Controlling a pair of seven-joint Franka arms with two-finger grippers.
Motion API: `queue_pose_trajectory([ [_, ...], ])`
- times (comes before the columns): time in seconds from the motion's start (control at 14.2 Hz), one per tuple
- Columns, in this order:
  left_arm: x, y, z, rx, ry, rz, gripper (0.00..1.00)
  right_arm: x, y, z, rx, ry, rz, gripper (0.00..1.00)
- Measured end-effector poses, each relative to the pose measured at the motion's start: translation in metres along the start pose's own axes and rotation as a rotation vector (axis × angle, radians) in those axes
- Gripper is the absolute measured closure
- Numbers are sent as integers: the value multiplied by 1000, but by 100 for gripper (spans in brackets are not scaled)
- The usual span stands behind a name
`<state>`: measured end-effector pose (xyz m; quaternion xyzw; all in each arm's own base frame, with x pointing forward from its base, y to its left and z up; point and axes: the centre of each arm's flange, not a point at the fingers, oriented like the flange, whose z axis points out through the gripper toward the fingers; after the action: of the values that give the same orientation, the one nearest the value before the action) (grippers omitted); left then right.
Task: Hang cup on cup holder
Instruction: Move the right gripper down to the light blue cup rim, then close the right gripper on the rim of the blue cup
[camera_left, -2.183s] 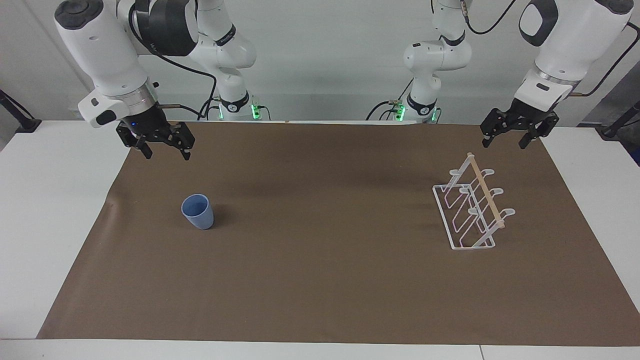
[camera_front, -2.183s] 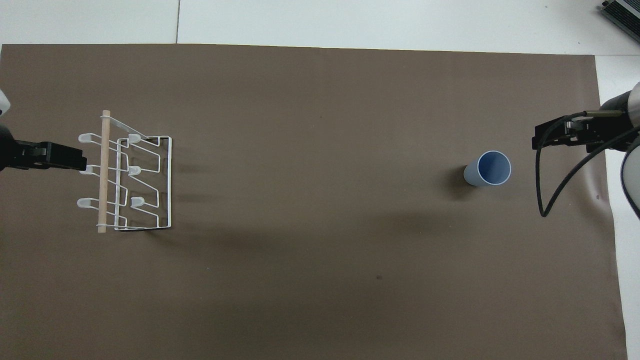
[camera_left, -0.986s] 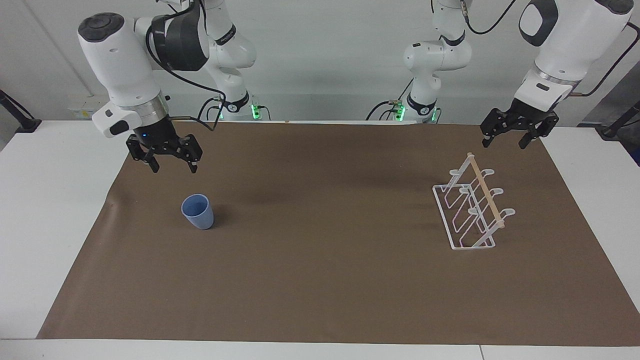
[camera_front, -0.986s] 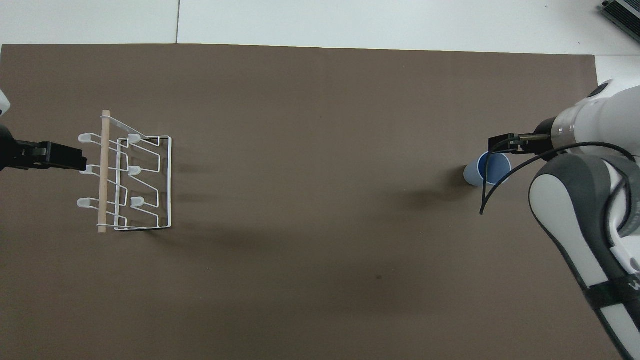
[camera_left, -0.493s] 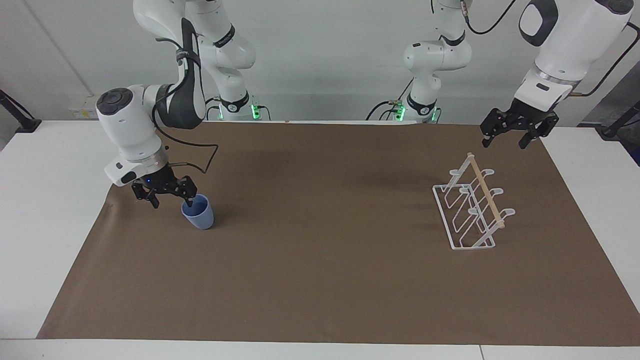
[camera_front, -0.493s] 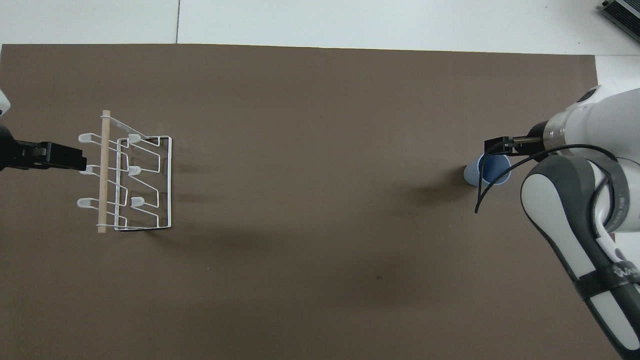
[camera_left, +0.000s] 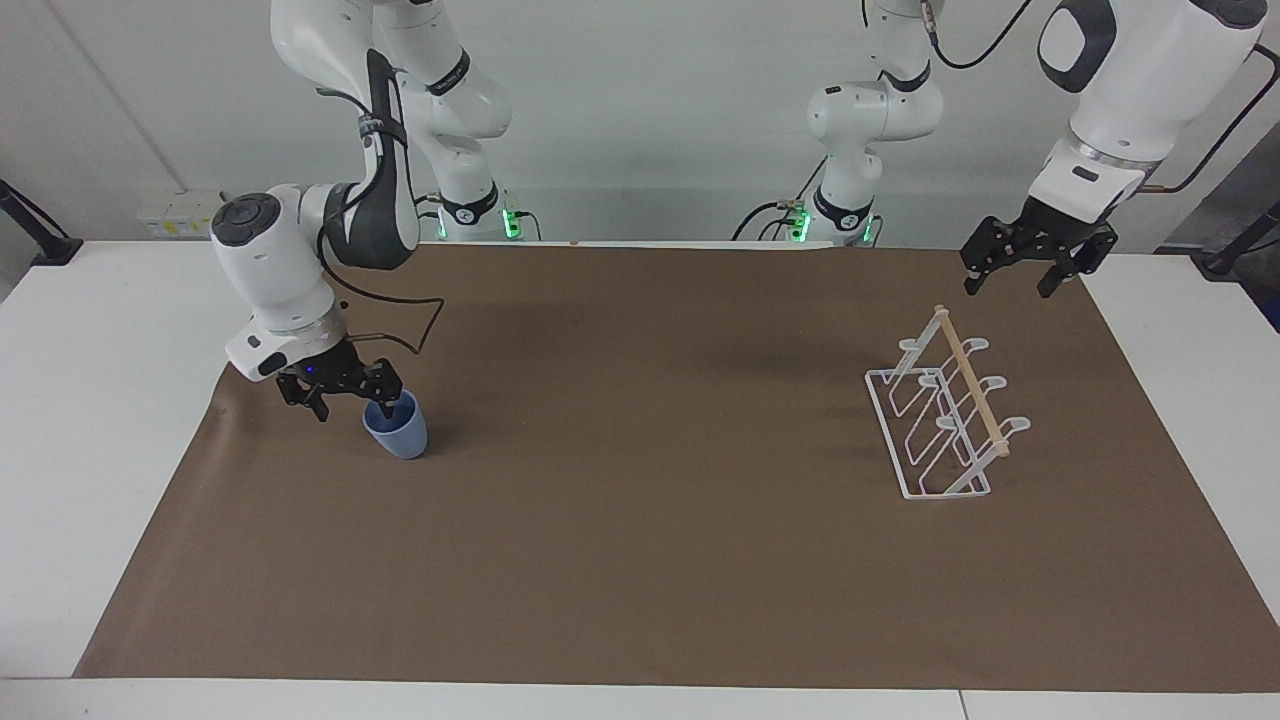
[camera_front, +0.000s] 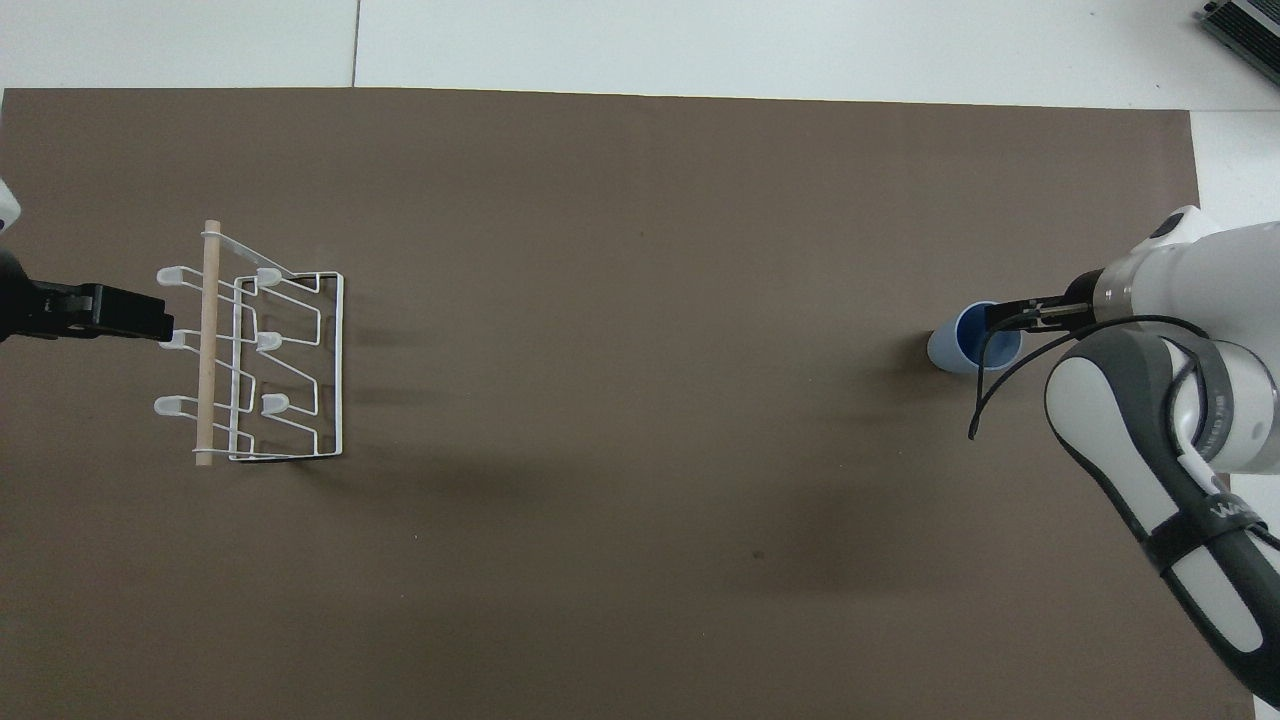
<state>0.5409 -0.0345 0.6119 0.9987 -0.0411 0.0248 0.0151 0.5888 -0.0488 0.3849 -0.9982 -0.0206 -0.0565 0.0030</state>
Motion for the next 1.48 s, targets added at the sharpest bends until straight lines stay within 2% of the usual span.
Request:
queue_pose_trajectory([
  [0.49, 0, 0, 0, 0, 0, 0, 0, -11, 10, 24, 0, -5, 18, 0],
  [1.06, 0, 0, 0, 0, 0, 0, 0, -10, 7, 25, 1, -5, 15, 1],
  [1.13, 0, 0, 0, 0, 0, 0, 0, -10, 6, 25, 2, -6, 12, 7],
  [1.2, 0, 0, 0, 0, 0, 0, 0, -10, 4, 25, 2, -6, 9, 7],
  [1.27, 0, 0, 0, 0, 0, 0, 0, -10, 3, 26, 3, -7, 7, 14],
  [1.48, 0, 0, 0, 0, 0, 0, 0, -11, 2, 26, 3, -9, 6, 50],
])
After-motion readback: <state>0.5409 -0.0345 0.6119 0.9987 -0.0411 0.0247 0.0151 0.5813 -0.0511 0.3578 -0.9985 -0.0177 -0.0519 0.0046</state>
